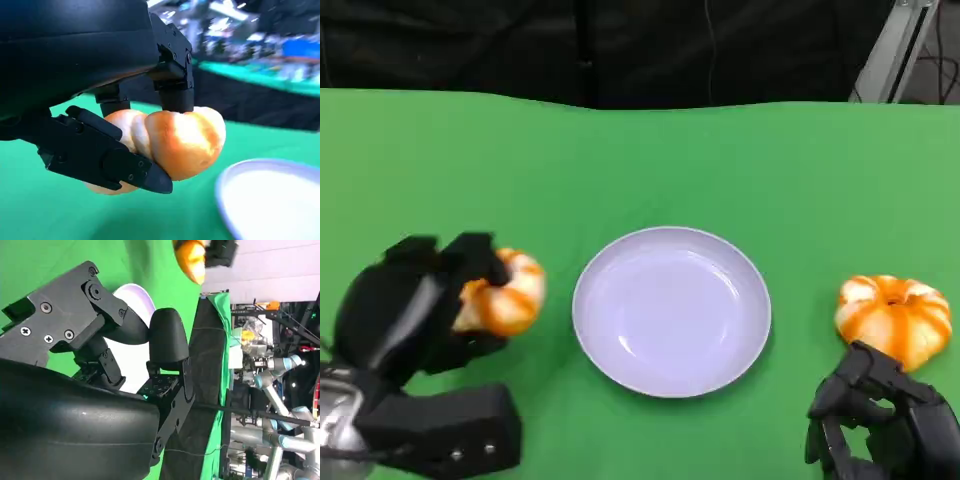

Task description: Grasp the bread from the table and place it into the plate.

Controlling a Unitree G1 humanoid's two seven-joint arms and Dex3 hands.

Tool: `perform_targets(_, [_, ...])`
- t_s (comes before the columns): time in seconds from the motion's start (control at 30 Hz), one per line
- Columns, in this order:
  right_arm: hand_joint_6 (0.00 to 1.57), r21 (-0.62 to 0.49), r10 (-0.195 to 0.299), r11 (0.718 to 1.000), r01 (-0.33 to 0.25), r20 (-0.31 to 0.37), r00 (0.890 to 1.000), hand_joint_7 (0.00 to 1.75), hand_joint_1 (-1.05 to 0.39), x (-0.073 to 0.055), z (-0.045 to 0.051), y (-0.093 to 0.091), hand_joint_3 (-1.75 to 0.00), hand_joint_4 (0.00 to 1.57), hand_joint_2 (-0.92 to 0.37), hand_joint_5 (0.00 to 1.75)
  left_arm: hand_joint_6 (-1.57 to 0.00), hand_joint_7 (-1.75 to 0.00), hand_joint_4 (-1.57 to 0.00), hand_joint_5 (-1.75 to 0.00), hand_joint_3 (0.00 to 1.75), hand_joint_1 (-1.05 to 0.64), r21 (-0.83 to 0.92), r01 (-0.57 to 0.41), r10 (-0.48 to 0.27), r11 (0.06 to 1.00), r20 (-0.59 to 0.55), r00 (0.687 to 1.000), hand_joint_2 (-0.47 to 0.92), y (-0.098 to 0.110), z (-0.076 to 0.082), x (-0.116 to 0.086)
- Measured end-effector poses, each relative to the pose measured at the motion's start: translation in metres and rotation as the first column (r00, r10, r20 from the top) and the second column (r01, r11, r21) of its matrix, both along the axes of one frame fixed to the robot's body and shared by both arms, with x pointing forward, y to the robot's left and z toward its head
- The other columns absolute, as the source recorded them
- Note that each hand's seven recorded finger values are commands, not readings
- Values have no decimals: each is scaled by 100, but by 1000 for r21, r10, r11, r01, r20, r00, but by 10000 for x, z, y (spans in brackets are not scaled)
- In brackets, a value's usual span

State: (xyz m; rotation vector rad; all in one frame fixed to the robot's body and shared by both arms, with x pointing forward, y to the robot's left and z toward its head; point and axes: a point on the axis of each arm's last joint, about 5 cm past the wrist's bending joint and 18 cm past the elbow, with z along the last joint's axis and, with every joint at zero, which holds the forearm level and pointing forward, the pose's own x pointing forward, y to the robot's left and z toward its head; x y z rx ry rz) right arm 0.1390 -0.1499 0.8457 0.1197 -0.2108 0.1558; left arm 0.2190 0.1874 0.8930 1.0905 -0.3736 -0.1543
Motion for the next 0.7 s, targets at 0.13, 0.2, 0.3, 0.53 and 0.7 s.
perform_targets(0.13, [73,0,1,1000,-1,-1,1000,159,-15,-1,-1,0,-128,82,-51,175,-56,-175,-64,-175,31,-9,-13,58,-58,998,19,998,91,-119,72,1])
perform_targets(0.2, [74,0,-1,1000,1,-2,1000,159,-15,-7,-4,-4,-128,83,-50,175,-59,-175,-66,-175,32,-12,-6,70,-70,998,16,997,90,-147,80,10])
perform_targets(0.3, [75,1,-2,1000,2,-5,1000,159,-15,-14,-7,2,-129,84,-50,175,-60,-175,-67,-175,32,-12,-14,163,-162,987,31,986,89,-390,123,69])
perform_targets(0.53, [75,2,-8,1000,8,-12,1000,160,-16,-40,-19,4,-132,85,-49,175,-57,-175,-64,-175,32,-10,-9,260,-258,966,91,962,86,-729,232,156])
perform_targets(0.7, [75,4,-1,1000,1,-11,1000,159,-15,-39,-18,12,-131,84,-49,175,-58,-175,-63,-175,31,-7,-4,269,-269,963,41,962,85,-802,150,152])
